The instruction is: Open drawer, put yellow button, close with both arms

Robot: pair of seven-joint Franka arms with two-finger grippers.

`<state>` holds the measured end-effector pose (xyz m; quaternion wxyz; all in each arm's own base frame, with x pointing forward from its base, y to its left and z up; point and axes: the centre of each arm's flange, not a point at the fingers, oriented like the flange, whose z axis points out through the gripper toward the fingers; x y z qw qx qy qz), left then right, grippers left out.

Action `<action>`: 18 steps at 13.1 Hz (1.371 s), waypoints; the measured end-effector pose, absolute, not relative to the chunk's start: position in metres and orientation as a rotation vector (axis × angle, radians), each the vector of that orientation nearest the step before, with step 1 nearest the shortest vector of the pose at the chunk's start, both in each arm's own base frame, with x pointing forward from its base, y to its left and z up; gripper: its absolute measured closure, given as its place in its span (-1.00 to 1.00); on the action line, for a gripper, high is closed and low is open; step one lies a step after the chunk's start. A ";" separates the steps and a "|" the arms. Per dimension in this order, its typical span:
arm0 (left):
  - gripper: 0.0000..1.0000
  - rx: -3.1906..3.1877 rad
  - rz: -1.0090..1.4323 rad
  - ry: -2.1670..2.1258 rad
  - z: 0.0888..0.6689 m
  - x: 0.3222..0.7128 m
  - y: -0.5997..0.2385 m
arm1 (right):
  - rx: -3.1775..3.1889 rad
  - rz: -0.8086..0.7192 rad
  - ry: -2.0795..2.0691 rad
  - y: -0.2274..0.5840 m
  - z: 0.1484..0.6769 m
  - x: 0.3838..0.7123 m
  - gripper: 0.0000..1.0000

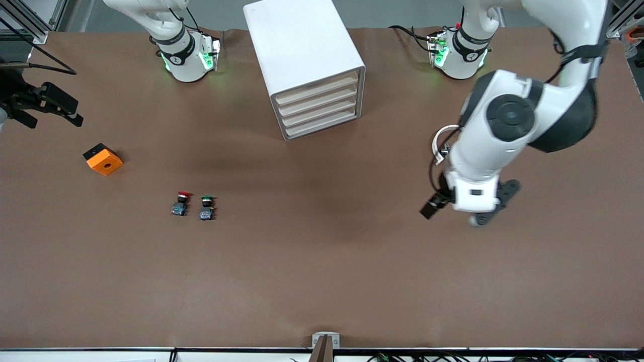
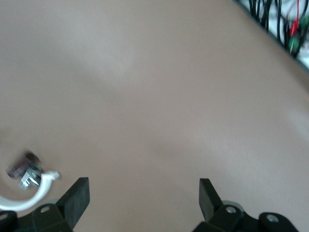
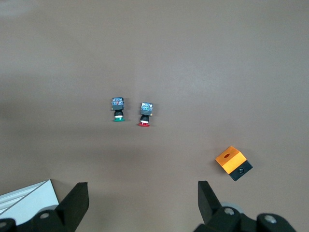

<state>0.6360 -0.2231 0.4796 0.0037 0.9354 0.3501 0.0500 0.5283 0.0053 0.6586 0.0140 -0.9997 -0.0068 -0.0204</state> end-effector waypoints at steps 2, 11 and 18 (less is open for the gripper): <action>-1.00 2.993 0.170 0.995 0.505 0.639 -0.176 | -3.113 -0.063 -0.023 0.006 0.659 0.528 -1.00; -1.00 3.195 0.103 0.477 0.616 0.598 -0.043 | -3.120 -0.064 -0.025 0.006 0.659 0.528 -1.00; -1.00 3.191 -0.009 0.124 0.661 0.536 -0.029 | -3.120 -0.064 -0.025 0.006 0.659 0.528 -1.00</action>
